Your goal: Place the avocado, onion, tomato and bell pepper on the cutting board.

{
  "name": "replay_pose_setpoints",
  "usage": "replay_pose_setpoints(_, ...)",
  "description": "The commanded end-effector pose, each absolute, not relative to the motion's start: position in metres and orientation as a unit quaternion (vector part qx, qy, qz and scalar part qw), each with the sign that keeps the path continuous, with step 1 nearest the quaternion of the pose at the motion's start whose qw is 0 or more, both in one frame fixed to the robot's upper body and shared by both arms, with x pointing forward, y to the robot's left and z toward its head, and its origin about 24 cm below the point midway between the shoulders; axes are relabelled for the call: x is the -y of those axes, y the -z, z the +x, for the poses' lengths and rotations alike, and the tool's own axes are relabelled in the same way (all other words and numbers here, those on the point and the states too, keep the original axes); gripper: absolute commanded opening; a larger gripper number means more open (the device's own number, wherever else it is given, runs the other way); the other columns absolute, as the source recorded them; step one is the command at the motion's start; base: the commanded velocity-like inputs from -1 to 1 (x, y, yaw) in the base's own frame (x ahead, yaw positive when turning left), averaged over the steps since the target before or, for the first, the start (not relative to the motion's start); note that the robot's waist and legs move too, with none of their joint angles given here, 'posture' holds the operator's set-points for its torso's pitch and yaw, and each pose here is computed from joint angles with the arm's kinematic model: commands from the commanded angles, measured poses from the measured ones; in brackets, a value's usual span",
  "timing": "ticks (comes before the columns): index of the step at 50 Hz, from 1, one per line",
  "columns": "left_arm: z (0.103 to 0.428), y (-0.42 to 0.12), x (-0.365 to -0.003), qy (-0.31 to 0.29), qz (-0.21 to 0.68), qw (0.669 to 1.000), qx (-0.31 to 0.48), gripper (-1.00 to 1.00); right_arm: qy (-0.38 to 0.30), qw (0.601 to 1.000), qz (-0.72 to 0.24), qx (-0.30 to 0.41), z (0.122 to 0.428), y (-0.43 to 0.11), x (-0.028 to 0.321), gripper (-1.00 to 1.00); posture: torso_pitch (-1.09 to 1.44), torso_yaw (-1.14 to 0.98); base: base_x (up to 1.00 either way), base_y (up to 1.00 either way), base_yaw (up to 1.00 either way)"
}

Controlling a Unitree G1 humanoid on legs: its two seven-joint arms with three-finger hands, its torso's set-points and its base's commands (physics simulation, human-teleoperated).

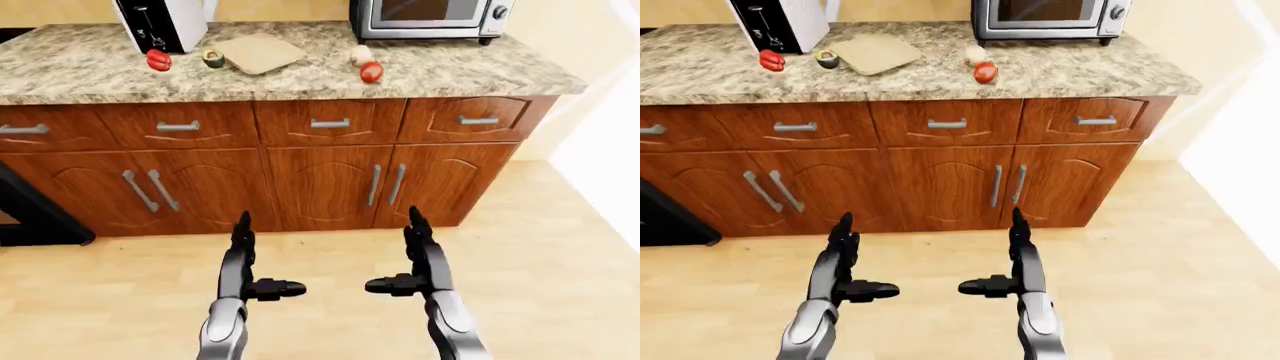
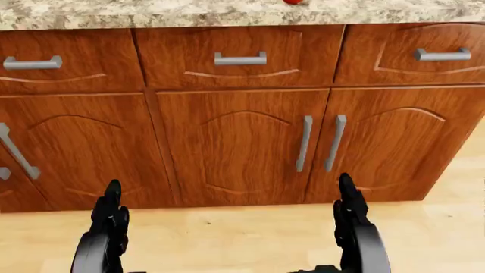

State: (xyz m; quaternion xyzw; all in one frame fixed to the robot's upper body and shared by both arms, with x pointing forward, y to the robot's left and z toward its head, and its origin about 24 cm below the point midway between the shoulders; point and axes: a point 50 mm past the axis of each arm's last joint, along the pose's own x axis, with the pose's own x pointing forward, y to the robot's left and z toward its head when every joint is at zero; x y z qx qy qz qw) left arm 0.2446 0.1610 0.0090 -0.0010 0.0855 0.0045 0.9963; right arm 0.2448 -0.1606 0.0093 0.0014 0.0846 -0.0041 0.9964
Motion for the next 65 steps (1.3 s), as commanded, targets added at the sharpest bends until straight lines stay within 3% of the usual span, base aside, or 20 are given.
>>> replay_pose_setpoints(1,0.259,-0.07,-0.155,0.007,0.008,1.0,0.02,1.0,0.009,1.0,-0.006,0.017,0.255,-0.058,0.162,1.0,0.0,0.0,0.0,0.0,0.0)
replay_pose_setpoints(29,0.304,-0.257,-0.164,0.0,0.069,0.982,0.176,1.0,-0.031,0.976,-0.054,0.208,0.298,-0.24,0.161,1.0,0.0,0.0,0.02,0.0,0.0)
replay_pose_setpoints(37,0.298,-0.302,-0.171,-0.012,0.075,0.972,0.22,1.0,-0.034,0.966,-0.059,0.249,0.298,-0.286,0.161,1.0,0.0,0.0,0.32,0.05,0.0)
replay_pose_setpoints(65,0.277,-0.316,-0.19,-0.05,0.071,0.967,0.239,1.0,-0.034,0.96,-0.057,0.271,0.288,-0.3,0.161,1.0,0.0,0.0,0.32,0.06,0.0)
